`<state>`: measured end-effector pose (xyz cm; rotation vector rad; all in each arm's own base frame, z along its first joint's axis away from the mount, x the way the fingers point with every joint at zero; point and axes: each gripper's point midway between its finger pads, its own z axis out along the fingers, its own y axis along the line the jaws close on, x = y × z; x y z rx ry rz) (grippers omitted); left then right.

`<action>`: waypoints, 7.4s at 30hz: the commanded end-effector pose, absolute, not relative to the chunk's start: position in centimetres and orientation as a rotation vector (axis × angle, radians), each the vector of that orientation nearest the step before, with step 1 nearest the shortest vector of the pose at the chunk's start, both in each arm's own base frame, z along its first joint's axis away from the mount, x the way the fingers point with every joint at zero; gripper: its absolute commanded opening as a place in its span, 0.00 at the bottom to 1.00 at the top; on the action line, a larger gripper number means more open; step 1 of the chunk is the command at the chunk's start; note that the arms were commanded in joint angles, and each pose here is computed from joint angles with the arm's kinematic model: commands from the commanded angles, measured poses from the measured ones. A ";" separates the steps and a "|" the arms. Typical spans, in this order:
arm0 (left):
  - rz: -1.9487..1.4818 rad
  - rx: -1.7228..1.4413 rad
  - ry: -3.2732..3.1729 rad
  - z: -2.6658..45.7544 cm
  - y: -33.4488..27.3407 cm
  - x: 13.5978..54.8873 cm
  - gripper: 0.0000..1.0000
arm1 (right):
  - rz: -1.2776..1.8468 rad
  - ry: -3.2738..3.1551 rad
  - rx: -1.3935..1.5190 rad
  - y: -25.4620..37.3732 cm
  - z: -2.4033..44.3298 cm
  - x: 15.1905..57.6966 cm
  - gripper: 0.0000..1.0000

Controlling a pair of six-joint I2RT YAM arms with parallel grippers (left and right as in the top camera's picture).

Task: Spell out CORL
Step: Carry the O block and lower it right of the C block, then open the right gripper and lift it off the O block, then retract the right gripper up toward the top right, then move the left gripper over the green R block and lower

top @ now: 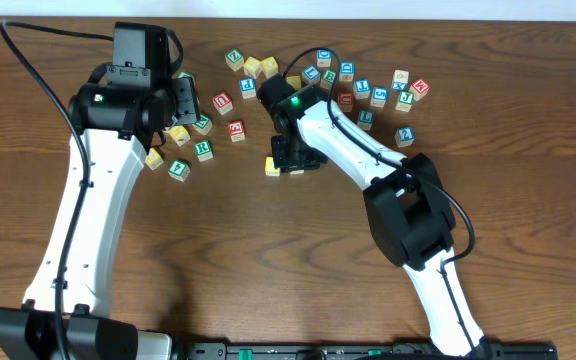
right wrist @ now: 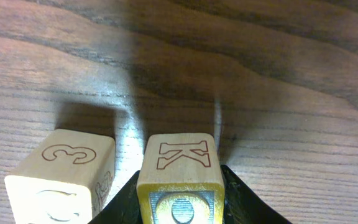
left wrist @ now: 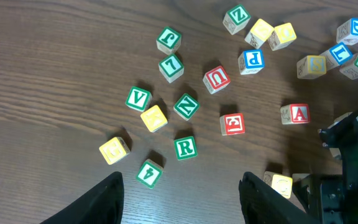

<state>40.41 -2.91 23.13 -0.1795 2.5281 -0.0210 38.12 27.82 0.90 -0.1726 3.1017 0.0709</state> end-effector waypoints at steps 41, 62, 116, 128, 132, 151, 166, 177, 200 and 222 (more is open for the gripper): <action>-0.015 -0.187 2.535 22.9 -2.7 40.6 0.59 | 0.027 3.064 -0.177 23.8 2.3 39.0 0.29; -0.015 -0.187 2.536 22.9 -2.7 40.6 0.59 | 0.098 3.068 -0.183 25.5 2.0 38.3 0.29; -0.031 -0.235 2.505 23.2 -2.7 41.1 0.59 | 0.178 2.934 -0.122 23.1 13.3 42.4 0.40; -0.027 -0.328 2.491 22.9 -2.4 41.8 0.59 | 0.168 2.929 -0.062 20.6 14.7 43.5 0.43; -0.027 -0.347 2.505 22.2 -2.4 41.9 0.59 | 0.164 2.934 -0.054 20.2 14.7 43.5 0.48; -0.034 -0.465 2.626 18.0 -3.1 41.6 0.59 | 0.162 2.933 -0.066 20.2 14.7 43.5 0.57; -0.020 -0.458 2.761 12.8 -5.0 41.9 0.57 | 0.158 2.940 -0.066 20.1 14.6 43.4 0.58; 0.002 -0.490 2.812 10.3 -5.0 42.0 0.57 | 0.155 2.947 -0.067 20.1 14.6 43.2 0.59; 0.103 -0.468 2.918 3.4 -4.6 42.7 0.57 | 0.150 2.952 -0.068 20.0 14.6 43.1 0.60; 0.169 -0.473 2.907 1.3 -3.6 42.7 0.51 | 0.149 2.952 -0.079 20.0 14.6 43.1 0.61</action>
